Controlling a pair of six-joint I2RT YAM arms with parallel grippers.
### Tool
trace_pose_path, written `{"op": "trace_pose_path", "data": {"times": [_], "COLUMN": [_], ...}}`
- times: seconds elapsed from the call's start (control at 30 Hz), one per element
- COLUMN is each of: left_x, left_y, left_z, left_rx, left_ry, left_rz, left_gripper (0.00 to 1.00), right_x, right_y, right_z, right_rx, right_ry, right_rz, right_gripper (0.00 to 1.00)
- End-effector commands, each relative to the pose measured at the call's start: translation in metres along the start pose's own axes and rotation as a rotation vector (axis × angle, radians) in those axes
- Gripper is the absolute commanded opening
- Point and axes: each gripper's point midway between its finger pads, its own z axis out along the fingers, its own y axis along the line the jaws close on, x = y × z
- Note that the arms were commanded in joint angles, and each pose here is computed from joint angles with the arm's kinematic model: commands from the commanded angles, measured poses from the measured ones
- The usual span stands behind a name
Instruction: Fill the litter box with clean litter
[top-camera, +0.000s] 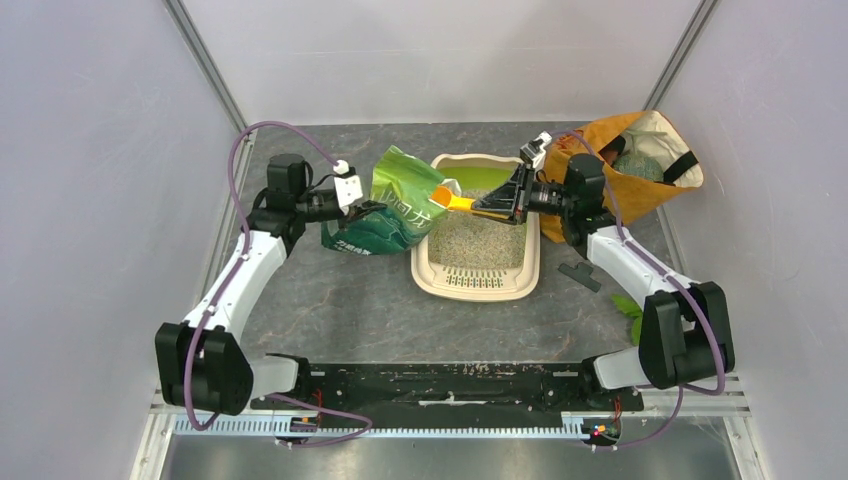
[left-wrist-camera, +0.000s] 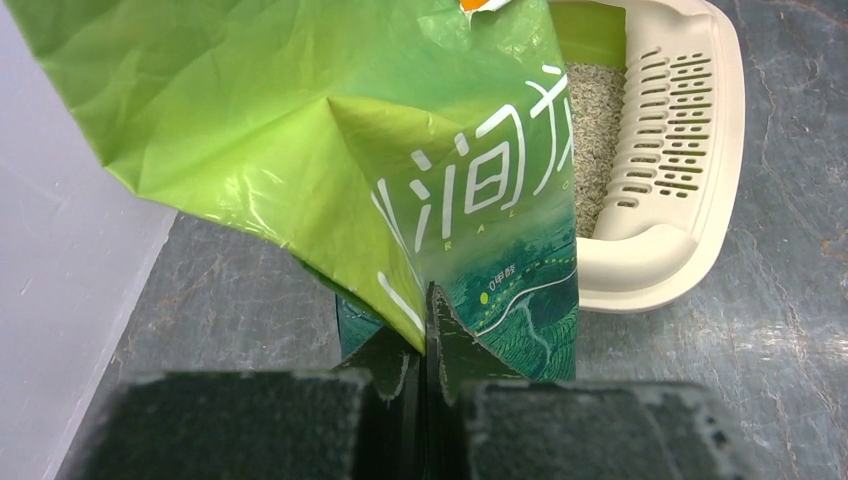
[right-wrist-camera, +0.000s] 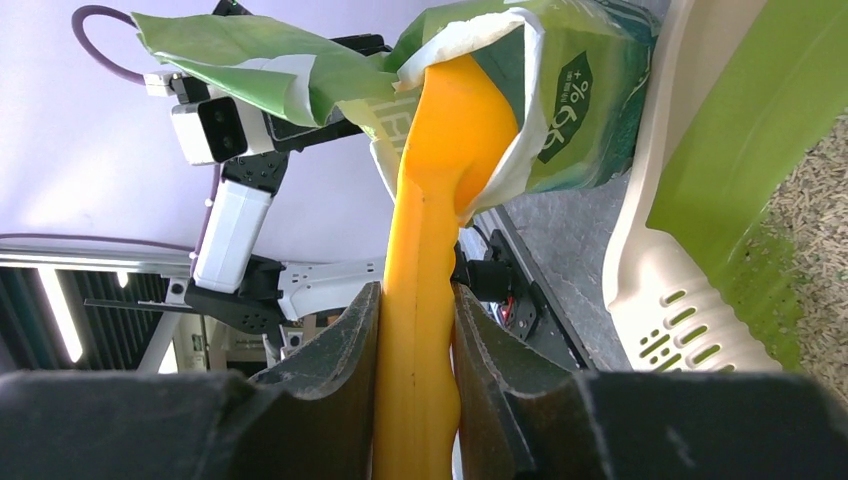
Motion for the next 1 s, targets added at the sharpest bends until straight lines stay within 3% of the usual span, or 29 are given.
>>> {"op": "trace_pose_path", "data": {"times": [0.0, 0.97], "left_x": [0.003, 0.011], "left_y": [0.007, 0.011], "left_z": [0.002, 0.004], "left_rx": [-0.011, -0.017], "left_ry": [0.023, 0.048], "left_rz": [-0.023, -0.033], "left_gripper": [0.02, 0.02], "right_x": [-0.002, -0.012], "right_y": [0.028, -0.003], "right_z": [-0.015, -0.104], "right_rx": [-0.063, 0.056], "right_ry": [-0.012, -0.129], "right_rz": [-0.137, -0.068], "right_gripper": [0.0, 0.0]}}
